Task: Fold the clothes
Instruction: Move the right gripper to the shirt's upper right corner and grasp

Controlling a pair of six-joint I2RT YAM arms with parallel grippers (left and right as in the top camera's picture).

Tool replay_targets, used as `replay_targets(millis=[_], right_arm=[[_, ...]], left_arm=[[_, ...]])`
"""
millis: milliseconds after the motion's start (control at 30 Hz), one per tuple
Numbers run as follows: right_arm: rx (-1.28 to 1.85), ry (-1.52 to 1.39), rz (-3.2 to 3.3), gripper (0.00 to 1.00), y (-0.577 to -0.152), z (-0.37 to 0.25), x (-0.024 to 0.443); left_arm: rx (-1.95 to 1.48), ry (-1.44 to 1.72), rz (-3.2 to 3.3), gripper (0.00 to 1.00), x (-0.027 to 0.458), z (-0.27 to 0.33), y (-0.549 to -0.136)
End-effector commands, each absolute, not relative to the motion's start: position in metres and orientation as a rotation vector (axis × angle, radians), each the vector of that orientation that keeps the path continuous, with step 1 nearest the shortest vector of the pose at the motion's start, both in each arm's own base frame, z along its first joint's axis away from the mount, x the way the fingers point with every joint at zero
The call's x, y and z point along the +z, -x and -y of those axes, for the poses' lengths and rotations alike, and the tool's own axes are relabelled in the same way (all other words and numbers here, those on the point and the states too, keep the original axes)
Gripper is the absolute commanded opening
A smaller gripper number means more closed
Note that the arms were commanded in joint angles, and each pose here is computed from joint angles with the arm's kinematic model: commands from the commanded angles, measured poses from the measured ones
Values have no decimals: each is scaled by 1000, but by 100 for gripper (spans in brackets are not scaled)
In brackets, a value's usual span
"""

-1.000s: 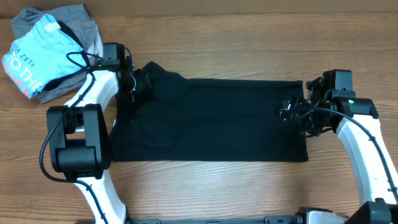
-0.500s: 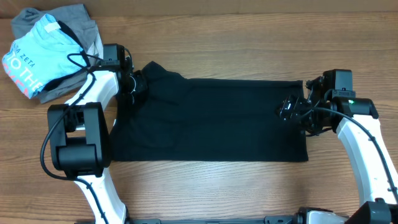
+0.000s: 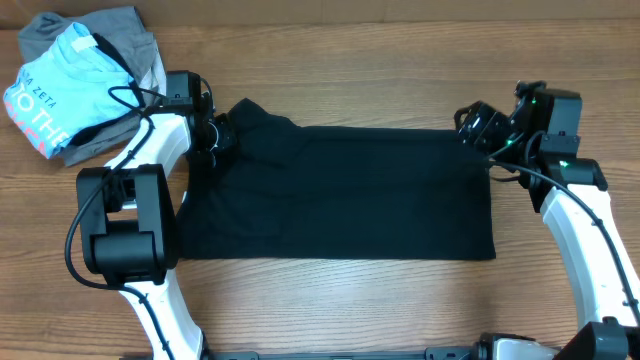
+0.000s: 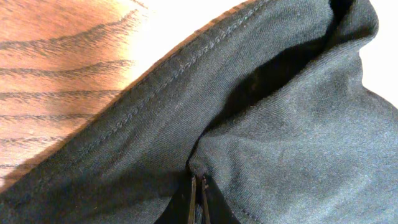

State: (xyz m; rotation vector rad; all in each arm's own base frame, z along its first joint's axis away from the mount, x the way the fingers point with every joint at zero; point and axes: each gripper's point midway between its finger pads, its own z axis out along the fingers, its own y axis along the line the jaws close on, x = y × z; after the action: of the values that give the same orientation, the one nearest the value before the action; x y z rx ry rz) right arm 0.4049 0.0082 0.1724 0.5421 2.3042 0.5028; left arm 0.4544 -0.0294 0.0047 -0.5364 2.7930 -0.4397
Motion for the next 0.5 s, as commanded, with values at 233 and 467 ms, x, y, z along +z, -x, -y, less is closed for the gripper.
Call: replay_targets(millis=[233, 467], right_arm=[[456, -736, -2392, 89, -459, 14, 125], [461, -949, -2436, 84, -467, 30, 94]], left_arm=[[-451, 554, -2842, 4, -3, 31, -446], [-442, 548, -2852, 4, -4, 30, -444]])
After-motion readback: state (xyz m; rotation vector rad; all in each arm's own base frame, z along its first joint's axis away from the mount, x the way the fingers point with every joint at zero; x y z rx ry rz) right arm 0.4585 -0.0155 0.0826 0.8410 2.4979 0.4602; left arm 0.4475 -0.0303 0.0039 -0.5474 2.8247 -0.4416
